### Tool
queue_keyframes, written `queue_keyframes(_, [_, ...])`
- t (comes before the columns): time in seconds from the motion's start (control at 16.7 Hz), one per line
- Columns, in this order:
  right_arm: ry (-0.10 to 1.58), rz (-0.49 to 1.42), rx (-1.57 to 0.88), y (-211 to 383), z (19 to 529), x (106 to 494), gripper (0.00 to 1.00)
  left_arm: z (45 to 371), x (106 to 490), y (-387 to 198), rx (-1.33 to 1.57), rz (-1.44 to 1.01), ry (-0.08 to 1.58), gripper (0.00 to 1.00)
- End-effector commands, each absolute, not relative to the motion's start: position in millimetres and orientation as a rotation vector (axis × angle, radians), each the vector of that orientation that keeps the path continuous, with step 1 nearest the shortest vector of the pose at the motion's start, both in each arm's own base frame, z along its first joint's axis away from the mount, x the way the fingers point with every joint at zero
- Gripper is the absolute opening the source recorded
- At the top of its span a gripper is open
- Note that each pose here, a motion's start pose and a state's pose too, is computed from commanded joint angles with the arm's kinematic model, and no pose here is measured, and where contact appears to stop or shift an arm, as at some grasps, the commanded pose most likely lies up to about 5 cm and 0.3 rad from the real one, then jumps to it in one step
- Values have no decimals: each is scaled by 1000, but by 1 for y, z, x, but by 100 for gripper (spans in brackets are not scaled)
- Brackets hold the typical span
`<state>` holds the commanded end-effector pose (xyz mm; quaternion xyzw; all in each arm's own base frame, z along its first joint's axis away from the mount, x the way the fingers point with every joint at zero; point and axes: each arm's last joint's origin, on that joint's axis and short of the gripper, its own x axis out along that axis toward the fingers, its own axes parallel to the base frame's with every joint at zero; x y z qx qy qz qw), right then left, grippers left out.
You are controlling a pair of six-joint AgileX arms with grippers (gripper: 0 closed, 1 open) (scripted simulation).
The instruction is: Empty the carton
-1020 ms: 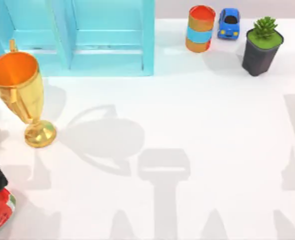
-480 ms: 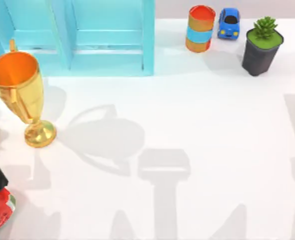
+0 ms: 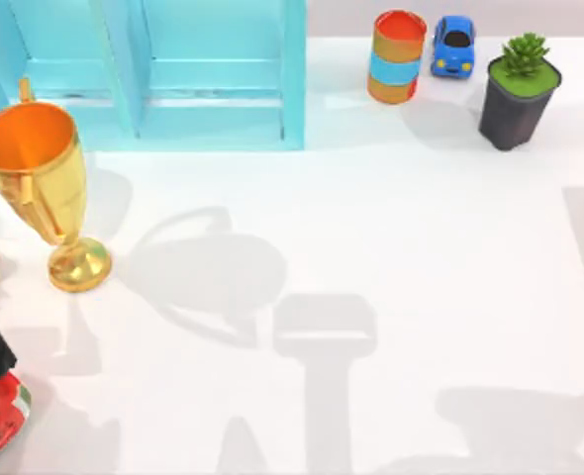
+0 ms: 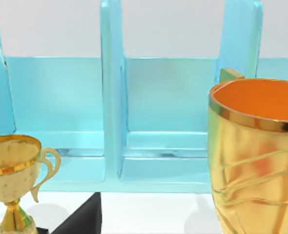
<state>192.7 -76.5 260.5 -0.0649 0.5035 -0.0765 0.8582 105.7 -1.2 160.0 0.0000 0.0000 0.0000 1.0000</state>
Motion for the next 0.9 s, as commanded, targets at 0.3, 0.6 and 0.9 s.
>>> queue_keyframes(0.3, [1406,-92,-54,-131,255,238,100,160,106,-1,0,0,0,100])
queue_keyframes(0.6, [1564,-32,14,-162,243,256,100,160,106,-1,0,0,0,100])
queue_keyframes(0.9, [1568,-27,13,-162,242,256,100,160,106,-1,0,0,0,100])
